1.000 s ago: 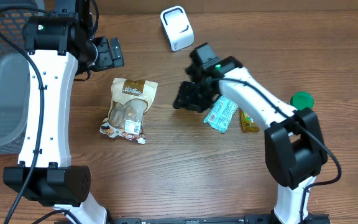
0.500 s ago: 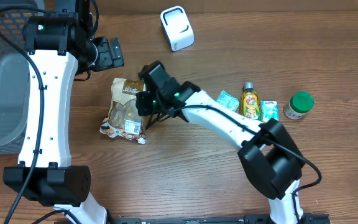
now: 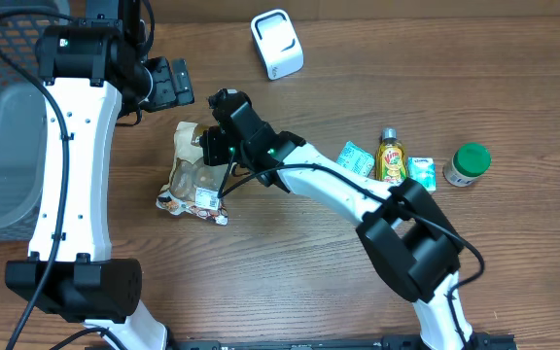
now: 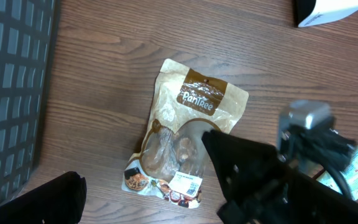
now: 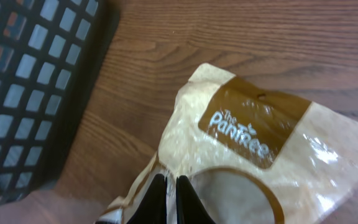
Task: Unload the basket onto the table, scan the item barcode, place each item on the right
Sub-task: 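Move the right gripper left and grasp the PanTree bag, then drag the PanTree bag right and hold it on the table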
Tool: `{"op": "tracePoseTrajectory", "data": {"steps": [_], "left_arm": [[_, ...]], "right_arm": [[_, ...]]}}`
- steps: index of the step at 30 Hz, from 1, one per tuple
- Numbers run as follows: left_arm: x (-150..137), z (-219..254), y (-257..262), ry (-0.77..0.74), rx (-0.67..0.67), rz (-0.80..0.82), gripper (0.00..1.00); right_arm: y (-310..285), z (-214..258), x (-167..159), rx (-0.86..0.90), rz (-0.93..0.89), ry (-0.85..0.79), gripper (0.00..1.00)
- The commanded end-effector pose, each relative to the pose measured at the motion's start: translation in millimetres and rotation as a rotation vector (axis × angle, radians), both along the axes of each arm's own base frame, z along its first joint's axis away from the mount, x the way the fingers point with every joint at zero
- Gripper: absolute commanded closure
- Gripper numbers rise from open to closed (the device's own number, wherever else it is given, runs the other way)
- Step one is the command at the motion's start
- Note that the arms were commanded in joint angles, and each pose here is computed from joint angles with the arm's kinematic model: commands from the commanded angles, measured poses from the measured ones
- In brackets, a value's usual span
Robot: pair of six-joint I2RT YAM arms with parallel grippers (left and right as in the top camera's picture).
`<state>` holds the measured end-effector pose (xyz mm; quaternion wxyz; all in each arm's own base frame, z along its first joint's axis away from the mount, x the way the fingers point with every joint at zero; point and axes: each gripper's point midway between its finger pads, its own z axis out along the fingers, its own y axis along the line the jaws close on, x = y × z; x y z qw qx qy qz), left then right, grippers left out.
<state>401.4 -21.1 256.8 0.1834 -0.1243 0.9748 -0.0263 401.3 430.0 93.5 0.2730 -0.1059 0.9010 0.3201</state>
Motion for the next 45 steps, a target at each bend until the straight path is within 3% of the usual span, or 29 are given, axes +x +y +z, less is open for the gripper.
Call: {"op": "tracePoseTrajectory", "data": {"steps": [1,11,26,39,41,45], "left_arm": [[3,4,-4,-0.017,-0.002,-0.019,0.01],[3,4,-4,-0.017,-0.002,-0.019,0.01],[3,4,-4,-0.017,-0.002,-0.019,0.0],[3,4,-4,-0.017,-0.002,-0.019,0.0],[3,4,-4,-0.017,-0.002,-0.019,0.01],[3,4,-4,-0.017,-0.002,-0.019,0.0]], "right_arm": [[-1,-37,2,-0.032,-0.018,0.031,0.96],[-39,-75,12,-0.172,-0.111,0.081,0.96],[-121,-111,-10,-0.456,-0.209,0.27,0.96],[-217,-112,-60,-0.698,-0.274,0.578,0.96],[-220,-112,-65,-0.716,-0.264,0.595,0.95],[-217,-112,-66,-0.717,-0.256,0.589,0.8]]}}
